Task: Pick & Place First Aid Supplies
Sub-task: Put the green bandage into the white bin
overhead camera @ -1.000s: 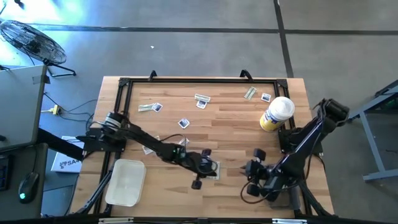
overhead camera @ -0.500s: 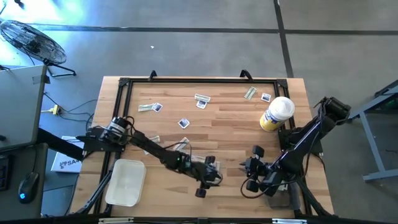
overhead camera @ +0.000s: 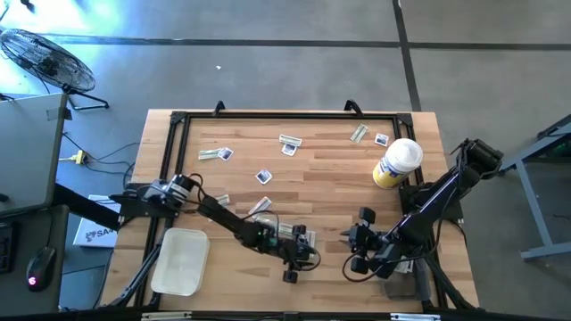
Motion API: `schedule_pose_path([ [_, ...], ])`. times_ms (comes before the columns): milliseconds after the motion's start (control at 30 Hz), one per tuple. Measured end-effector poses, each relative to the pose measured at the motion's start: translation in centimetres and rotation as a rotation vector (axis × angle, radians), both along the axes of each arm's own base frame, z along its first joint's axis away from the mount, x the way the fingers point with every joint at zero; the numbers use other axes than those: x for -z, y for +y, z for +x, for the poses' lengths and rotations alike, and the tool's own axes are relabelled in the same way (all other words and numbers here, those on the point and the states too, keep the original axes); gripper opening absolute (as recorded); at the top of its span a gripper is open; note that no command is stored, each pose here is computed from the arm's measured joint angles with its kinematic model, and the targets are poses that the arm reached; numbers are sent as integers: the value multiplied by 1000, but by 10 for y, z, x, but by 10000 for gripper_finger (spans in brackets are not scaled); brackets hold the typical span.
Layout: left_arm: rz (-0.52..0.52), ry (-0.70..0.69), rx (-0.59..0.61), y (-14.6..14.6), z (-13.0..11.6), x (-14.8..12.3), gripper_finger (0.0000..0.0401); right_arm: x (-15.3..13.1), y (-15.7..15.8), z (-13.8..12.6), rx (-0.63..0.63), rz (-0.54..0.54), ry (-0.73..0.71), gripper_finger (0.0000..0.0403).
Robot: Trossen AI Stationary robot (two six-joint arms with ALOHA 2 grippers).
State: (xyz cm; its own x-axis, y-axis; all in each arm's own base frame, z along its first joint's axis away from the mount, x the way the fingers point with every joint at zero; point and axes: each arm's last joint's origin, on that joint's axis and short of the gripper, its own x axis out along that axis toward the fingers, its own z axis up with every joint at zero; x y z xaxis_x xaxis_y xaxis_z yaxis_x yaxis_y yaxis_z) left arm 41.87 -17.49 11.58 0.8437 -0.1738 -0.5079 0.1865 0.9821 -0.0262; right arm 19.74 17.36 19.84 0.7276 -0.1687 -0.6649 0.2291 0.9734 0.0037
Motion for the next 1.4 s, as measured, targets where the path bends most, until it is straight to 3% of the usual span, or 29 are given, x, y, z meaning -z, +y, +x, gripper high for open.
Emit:
schedule_pose_path([
  [367,14,37,-45,2,-1,11,144,0,0,0,0,5,-5,82],
  [733,14,53,-71,10,2,12,10,-1,1,1,5,4,-16,82],
  [933,1,21,-80,10,3,9,6,-1,1,1,9,9,-20,82],
  [1067,-46,-23,-87,11,3,-10,3,-2,1,1,8,14,-21,82],
  [1200,-116,-61,-17,6,-1,-40,1,-2,1,1,8,16,-22,82],
  [1400,-112,68,134,-9,-38,-90,1,-1,1,1,2,24,-13,82],
])
